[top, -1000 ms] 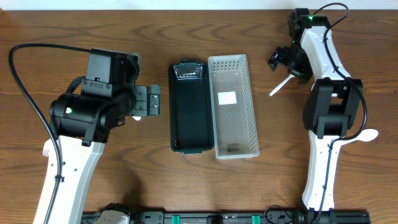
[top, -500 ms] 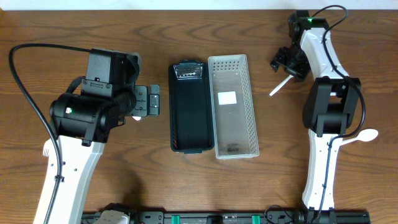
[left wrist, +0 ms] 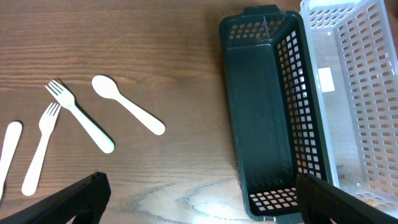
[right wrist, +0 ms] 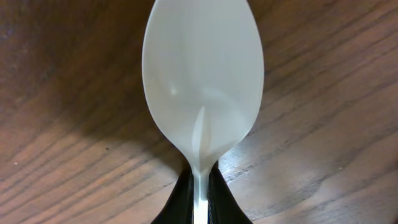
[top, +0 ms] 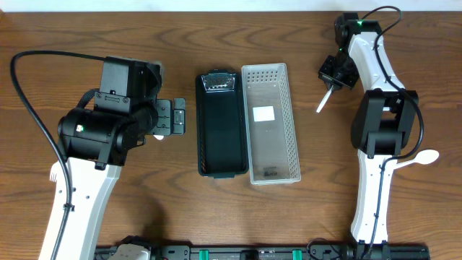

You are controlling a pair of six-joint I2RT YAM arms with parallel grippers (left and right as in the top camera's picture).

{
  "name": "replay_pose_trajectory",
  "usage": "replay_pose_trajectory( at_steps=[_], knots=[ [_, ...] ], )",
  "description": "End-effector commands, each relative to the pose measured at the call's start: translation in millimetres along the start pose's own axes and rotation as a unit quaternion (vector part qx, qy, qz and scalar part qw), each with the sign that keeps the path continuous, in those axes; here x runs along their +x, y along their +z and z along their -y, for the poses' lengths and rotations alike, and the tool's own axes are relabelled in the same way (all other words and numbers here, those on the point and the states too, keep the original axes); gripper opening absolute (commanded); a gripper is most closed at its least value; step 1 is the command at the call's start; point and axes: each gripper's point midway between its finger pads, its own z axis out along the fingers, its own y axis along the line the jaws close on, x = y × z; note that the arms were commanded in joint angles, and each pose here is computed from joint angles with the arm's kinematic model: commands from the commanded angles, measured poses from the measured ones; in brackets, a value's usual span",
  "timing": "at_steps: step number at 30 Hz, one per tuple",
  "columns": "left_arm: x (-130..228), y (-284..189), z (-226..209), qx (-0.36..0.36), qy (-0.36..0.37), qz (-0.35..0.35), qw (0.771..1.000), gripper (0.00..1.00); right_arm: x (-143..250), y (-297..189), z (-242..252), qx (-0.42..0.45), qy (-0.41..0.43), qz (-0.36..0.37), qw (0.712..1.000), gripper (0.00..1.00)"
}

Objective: Pack container
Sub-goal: 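Grasp the upper white spoon with the right gripper, then carry the spoon to the clear basket and release it inside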

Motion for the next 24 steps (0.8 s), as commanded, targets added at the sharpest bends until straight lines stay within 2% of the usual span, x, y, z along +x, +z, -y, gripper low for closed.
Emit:
replay_pose_trajectory(
  at_steps=[1,7,11,13,18,24],
  knots=[
    [-2.3,-0.3,-3.1,-0.007,-0.006,0.002,1.000,0.98,-9.6,-20.9,2.2,-0.004,-0.024,0.024,0.999,0.01],
    [-2.1,1.4,-14.5,-0.039,-0.007,0.003,0.999,0.98,-14.8,-141.7,-15.4,-0.071,-0.083,0.139,0.984,0.01],
    [2.8,11.2,-28.0,-0.056,-0.022,-0.015,0.998,0.98,22.7,-215.3,-41.1,-0.123,-0.163,0.192,0.960,0.03],
    [6.1,17.7,-37.6,-0.065,-0.035,-0.027,0.997,0.98,49.3,-236.2,-54.0,-0.136,-0.197,0.199,0.950,0.04],
    [9.8,30.6,-66.8,-0.090,-0.074,-0.050,0.992,0.98,117.4,-244.2,-86.5,-0.135,-0.279,0.174,0.935,0.07],
    [13.7,40.1,-92.4,-0.109,-0.109,-0.068,0.986,0.98,175.1,-198.0,-111.1,-0.096,-0.340,0.109,0.929,0.05]
  ],
)
